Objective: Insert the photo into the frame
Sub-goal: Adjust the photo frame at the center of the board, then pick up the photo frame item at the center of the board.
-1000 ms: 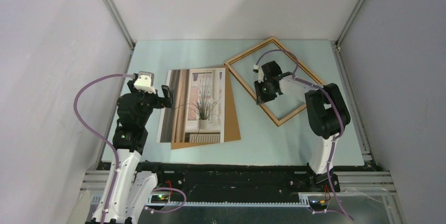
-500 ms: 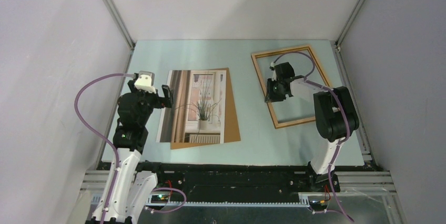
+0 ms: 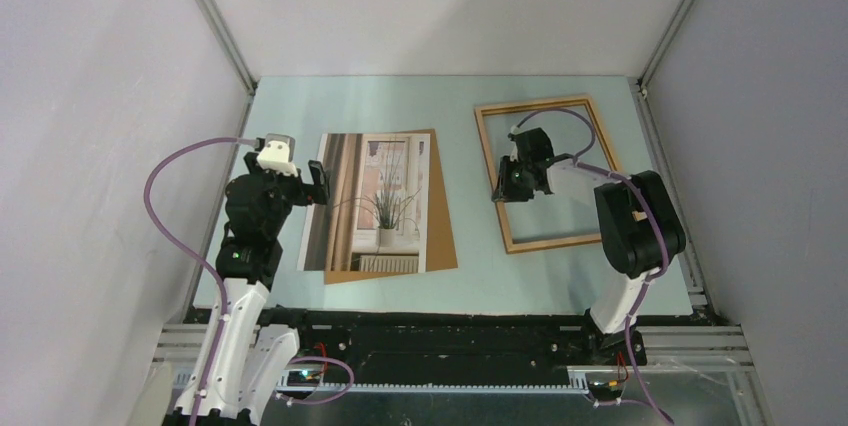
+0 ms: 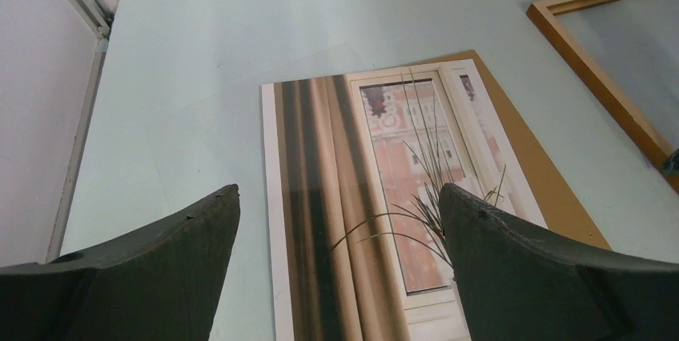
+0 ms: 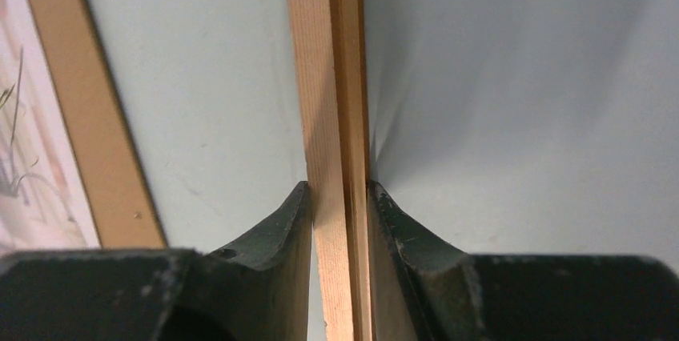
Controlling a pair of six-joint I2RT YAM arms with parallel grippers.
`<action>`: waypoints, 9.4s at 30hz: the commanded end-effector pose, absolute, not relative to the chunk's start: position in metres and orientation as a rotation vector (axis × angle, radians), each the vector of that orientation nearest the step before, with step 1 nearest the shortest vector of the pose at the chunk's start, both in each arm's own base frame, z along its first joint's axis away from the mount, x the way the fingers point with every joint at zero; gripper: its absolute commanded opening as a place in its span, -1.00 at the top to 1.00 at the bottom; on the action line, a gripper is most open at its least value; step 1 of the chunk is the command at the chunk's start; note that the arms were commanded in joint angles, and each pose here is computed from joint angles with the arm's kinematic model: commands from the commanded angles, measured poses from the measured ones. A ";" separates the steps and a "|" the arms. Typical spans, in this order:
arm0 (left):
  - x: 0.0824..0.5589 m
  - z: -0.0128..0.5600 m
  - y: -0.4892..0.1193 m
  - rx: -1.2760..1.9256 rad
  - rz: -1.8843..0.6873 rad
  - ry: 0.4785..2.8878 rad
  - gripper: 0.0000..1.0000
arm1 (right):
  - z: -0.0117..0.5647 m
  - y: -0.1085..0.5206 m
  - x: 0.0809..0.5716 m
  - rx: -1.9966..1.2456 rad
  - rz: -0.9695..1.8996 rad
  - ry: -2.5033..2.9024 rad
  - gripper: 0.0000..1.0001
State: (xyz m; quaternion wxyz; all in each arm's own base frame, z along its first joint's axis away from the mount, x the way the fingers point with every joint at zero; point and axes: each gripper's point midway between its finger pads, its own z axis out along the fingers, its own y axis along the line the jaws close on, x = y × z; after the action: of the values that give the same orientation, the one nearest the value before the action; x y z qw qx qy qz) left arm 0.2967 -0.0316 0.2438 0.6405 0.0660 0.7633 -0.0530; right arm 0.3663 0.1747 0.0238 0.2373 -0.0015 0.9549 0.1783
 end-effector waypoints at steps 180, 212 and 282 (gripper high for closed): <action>0.344 0.020 0.024 -0.358 -0.772 2.599 -0.95 | 0.038 0.433 0.407 -0.323 1.513 2.637 -0.57; 0.346 0.124 -0.023 -0.047 -1.127 2.280 -0.94 | 0.036 0.412 0.404 -0.314 1.516 2.632 -0.56; 0.327 0.258 -0.045 0.072 -1.144 2.022 1.00 | 0.172 0.316 0.415 -0.522 1.407 2.250 -0.73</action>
State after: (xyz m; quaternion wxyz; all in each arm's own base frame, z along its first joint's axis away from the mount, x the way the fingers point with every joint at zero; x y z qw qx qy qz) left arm 0.3352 -0.0311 0.2052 0.3589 -0.0087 0.8324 -0.4222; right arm 0.4153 0.3400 0.1359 0.1460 -0.1437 0.8156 0.5412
